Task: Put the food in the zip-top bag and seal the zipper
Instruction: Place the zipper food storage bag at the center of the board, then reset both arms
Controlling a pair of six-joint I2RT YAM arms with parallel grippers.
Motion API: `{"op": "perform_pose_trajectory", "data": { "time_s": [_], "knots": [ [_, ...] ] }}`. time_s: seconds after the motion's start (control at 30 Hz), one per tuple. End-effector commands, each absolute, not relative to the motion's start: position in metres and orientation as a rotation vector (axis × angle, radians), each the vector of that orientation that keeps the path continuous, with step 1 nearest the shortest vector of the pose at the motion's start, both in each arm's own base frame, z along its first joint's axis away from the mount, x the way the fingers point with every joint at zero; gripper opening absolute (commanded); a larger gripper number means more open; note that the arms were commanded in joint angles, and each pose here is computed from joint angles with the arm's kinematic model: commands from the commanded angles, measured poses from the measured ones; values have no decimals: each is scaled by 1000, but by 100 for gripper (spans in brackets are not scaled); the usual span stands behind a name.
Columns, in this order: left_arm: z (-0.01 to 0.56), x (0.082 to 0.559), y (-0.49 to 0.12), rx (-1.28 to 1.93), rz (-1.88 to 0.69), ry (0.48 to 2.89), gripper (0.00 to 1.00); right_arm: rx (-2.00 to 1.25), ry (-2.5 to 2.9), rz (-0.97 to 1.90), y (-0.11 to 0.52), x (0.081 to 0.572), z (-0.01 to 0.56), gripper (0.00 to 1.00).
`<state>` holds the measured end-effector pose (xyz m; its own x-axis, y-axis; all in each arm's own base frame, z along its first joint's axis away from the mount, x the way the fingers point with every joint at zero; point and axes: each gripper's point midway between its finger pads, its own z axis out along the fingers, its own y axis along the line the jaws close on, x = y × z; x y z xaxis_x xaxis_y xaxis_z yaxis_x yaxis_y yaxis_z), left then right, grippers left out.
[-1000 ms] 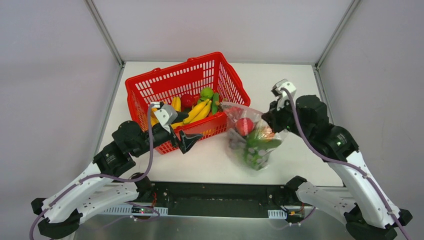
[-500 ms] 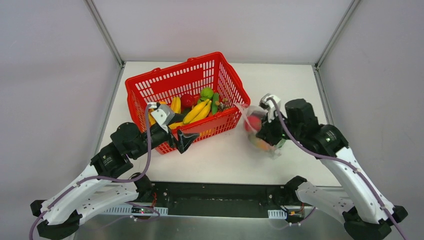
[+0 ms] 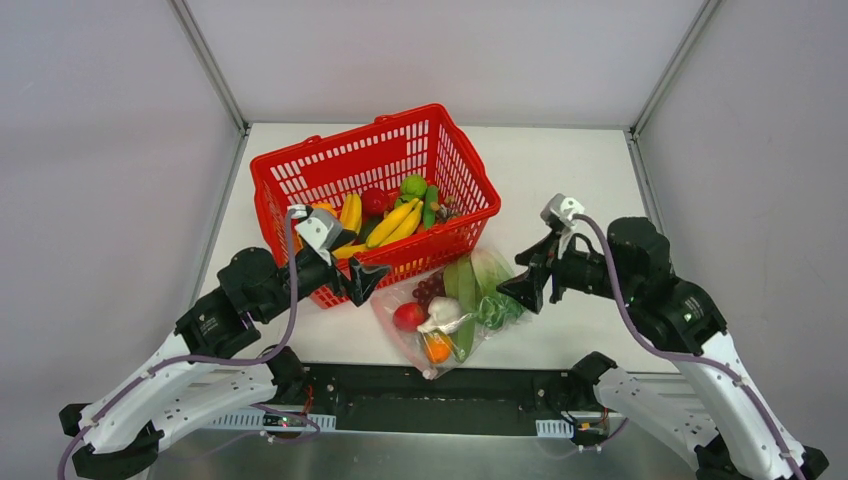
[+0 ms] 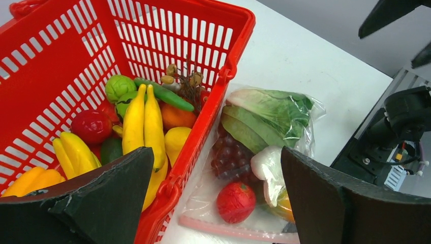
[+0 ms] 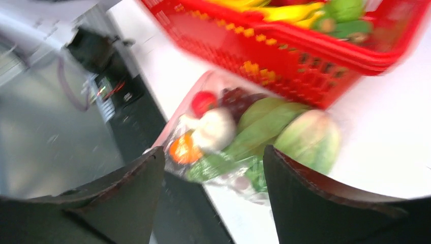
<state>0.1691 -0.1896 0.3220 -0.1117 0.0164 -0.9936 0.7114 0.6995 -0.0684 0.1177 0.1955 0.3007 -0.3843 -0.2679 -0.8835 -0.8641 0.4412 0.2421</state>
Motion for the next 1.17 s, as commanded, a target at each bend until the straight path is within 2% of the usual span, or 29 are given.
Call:
{"op": "perform_pose_trajectory", "data": {
  "time_s": [0.0,0.17,0.33,0.43,0.57,0.77,1.13],
  "knots": [
    [345,170,-176,501,-660,1577,99,-507,1803,712,180,188,324,74],
    [349,182,-147,346,-545,1621,99,-56,1815,449,130,236,316,77],
    [348,202,-70,-29,-235,1643,99,161,1796,337,101,247,305,83],
    [350,202,-47,-71,-101,1691,99,234,1789,300,89,249,299,88],
    [344,211,-46,-35,-1,1809,99,241,1832,262,83,254,288,92],
    [322,218,-56,-138,-7,1936,99,236,1967,362,101,262,268,93],
    [317,214,-43,-241,-14,1880,99,212,1916,456,110,259,272,94]
  ]
}}
